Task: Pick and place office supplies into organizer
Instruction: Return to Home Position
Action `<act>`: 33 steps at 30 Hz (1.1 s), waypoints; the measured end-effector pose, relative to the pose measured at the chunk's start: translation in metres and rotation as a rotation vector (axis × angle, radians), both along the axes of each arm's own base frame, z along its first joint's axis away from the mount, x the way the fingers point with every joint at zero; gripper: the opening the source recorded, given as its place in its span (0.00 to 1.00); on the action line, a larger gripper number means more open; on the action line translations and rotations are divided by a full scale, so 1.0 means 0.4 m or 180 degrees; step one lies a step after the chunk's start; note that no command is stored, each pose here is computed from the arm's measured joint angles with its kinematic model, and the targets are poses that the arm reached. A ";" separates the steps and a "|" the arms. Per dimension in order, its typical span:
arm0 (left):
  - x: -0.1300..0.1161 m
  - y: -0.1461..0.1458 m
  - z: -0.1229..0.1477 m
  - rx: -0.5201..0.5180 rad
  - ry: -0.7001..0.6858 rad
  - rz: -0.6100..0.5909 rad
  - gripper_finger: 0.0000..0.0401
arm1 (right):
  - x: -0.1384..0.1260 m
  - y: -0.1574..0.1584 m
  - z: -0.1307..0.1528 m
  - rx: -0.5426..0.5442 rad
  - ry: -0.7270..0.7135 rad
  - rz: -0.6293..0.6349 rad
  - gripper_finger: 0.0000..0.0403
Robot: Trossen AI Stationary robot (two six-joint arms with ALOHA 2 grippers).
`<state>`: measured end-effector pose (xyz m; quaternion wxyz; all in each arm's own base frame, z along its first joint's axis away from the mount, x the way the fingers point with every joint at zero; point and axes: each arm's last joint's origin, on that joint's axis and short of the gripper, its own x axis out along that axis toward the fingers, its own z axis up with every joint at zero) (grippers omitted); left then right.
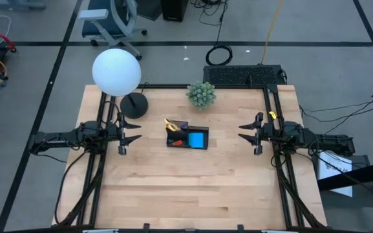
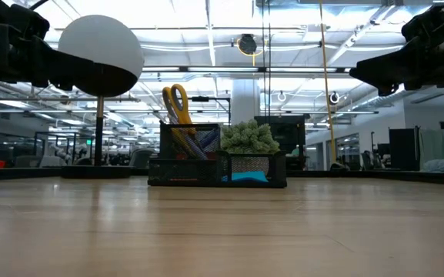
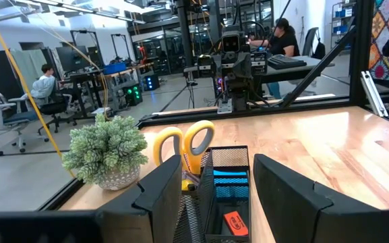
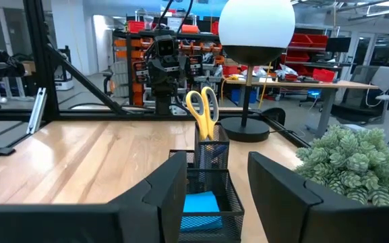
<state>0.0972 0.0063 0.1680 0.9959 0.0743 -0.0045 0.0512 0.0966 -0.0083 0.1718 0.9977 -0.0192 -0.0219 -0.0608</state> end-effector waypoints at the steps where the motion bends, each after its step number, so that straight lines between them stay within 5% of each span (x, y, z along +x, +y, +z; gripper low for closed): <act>1: 0.000 0.000 0.000 0.0001 0.0001 0.0000 0.48 | 0.000 0.000 0.000 0.0000 -0.0002 0.0000 0.38; 33: 0.000 0.000 0.009 0.0008 -0.0142 0.0007 0.48 | 0.000 0.000 0.000 0.0000 -0.0002 0.0001 0.38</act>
